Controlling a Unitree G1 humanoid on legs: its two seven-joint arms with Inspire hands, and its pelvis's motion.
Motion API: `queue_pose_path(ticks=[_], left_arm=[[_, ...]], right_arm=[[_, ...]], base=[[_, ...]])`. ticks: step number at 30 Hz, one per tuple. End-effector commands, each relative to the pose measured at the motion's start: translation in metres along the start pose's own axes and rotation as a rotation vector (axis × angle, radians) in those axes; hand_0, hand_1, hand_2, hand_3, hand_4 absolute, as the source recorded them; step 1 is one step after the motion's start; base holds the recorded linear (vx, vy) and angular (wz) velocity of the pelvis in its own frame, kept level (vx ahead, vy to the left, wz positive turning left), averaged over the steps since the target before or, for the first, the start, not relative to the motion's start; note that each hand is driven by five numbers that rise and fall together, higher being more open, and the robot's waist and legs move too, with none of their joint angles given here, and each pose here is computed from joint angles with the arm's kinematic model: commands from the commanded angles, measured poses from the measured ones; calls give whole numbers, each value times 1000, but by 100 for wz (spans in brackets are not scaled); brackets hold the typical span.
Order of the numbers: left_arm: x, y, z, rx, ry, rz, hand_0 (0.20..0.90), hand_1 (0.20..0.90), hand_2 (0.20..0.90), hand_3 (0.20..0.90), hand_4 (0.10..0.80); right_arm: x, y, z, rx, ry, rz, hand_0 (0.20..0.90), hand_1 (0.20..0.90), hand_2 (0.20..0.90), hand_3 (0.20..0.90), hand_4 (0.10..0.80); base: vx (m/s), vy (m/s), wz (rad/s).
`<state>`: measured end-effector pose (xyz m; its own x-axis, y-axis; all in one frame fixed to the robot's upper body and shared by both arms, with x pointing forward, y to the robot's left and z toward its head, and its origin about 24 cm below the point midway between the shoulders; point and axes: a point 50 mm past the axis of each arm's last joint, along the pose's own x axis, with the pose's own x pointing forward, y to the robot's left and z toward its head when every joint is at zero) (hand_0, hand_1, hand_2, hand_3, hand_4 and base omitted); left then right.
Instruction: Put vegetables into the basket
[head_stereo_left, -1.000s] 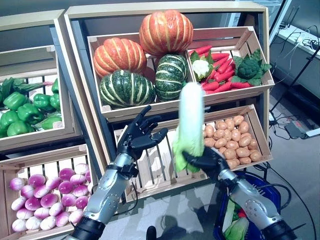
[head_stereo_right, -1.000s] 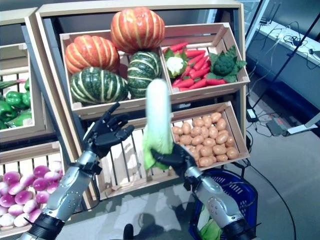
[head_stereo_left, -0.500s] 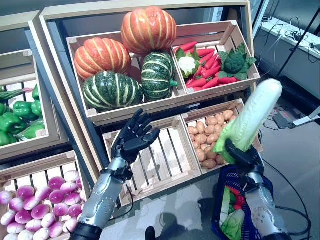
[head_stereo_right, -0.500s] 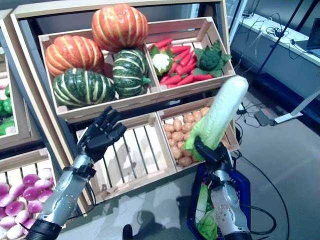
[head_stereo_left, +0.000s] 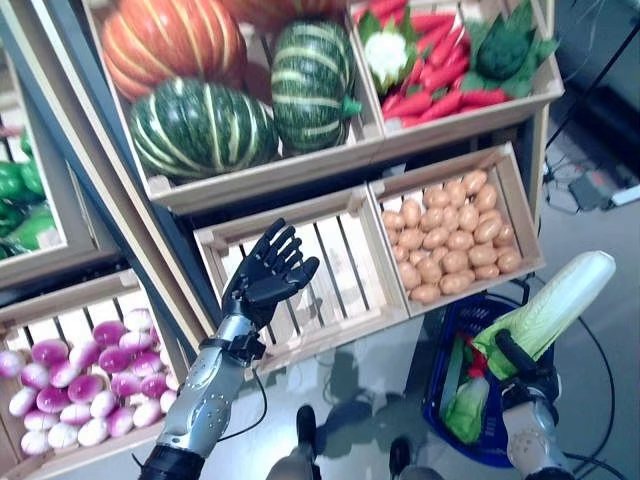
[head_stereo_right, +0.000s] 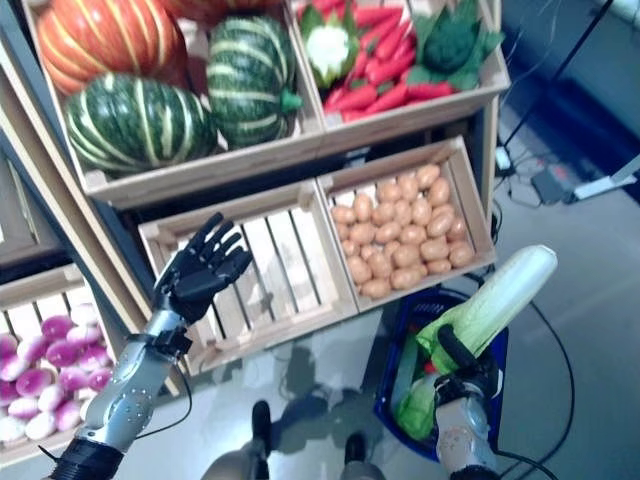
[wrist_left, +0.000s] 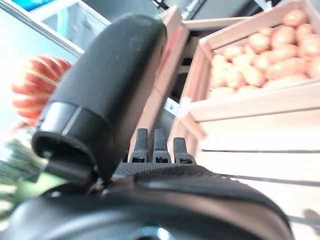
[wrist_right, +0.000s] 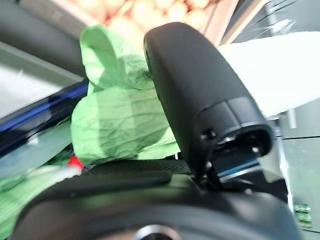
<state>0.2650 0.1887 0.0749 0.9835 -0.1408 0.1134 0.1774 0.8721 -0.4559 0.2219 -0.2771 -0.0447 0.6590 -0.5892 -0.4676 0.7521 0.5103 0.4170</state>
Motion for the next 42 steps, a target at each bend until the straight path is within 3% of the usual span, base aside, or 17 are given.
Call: queue_pose_path(ticks=[1, 11, 18, 31, 42], left_arm=[[23, -27, 57, 71, -321, -141, 900, 900, 900, 900, 800], [44, -65, 85, 155, -494, -267, 900, 900, 900, 900, 800], [56, -81, 108, 158, -603, -271, 900, 900, 900, 900, 800], [60, -90, 130, 183, -694, -261, 900, 900, 900, 900, 800], [56, -90, 129, 198, -696, -261, 900, 900, 900, 900, 800]], right_arm=[[13, 38, 75, 192, -305, 178, 300, 300, 300, 300, 400], [25, 79, 100, 404, -279, 379, 300, 300, 300, 300, 400], [36, 100, 101, 510, -176, 409, 300, 300, 300, 300, 400], [51, 79, 111, 629, -125, 204, 300, 300, 300, 300, 400], [54, 67, 96, 425, 9, 142, 300, 300, 300, 300, 400]], base=[[-196, -38, 9], [-167, 3, 12], [-61, 42, 1], [7, 13, -3], [35, -20, -1]])
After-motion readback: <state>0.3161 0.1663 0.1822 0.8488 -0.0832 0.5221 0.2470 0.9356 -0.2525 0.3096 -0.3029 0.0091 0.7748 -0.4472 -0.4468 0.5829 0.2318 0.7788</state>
